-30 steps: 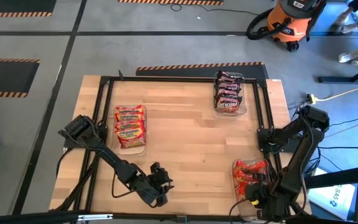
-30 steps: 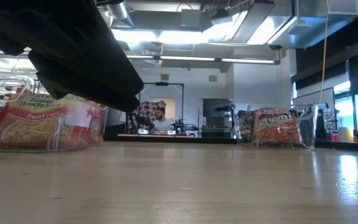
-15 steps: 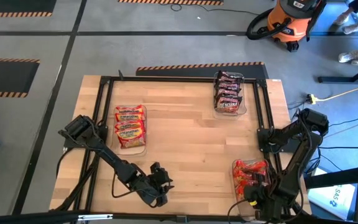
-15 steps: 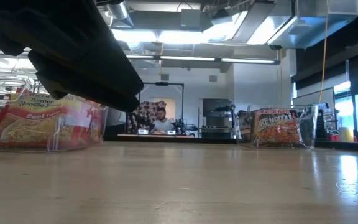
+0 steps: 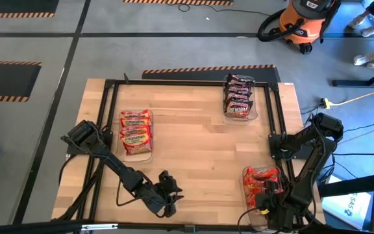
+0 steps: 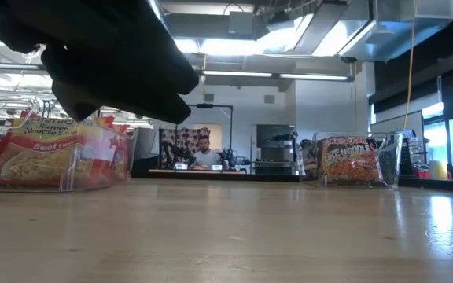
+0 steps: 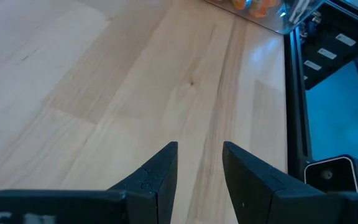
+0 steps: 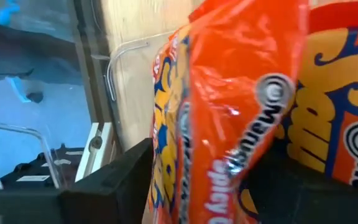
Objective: Sort Maruchan noodles
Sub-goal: Put the orange noodle pack into the bottom transparent bin, then return to Home Position
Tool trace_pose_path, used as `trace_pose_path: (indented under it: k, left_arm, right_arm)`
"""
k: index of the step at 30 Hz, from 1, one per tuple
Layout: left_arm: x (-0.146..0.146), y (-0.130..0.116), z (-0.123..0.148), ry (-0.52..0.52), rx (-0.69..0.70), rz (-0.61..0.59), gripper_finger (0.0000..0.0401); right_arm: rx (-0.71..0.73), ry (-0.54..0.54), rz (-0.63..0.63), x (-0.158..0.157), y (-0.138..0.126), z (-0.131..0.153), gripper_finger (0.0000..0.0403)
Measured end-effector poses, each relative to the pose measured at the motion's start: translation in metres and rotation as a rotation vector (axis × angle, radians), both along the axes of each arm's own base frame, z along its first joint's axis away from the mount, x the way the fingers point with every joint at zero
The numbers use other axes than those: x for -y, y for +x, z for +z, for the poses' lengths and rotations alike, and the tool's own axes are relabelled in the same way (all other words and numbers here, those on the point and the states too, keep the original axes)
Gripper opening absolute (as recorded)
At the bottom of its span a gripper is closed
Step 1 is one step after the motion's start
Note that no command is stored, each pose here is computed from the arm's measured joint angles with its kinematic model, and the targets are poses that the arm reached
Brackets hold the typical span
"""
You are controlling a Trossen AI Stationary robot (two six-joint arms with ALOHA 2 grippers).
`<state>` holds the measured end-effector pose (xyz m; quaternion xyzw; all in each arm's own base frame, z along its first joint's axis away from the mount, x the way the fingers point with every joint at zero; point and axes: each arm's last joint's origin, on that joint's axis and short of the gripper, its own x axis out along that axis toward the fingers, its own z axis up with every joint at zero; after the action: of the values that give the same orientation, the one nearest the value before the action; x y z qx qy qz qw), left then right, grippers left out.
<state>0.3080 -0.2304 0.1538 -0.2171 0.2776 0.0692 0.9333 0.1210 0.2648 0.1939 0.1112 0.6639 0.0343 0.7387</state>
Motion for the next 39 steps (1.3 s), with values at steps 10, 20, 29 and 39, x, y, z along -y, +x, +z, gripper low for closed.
trace_pose_path:
  k: [10,20,29,39]
  left_arm:
    - [-0.003,0.003,0.001,-0.015,0.011,0.019,0.0121]
    - [-0.009,0.005,0.012,0.059,0.010,-0.084,0.0117]
    - [-0.023,0.002,0.051,0.156,0.056,-0.254,0.0041]
    - [-0.069,-0.040,0.074,0.251,0.167,-0.326,0.0002]
  right_arm:
    - [-0.035,0.019,-0.001,-0.004,0.004,0.042,0.0196]
    - [0.231,-0.170,0.103,0.012,0.037,0.090,0.0159]
    - [0.292,-0.271,0.161,0.044,0.081,0.081,0.0095]
    - [0.587,-0.196,0.148,0.102,0.087,0.091,0.0003]
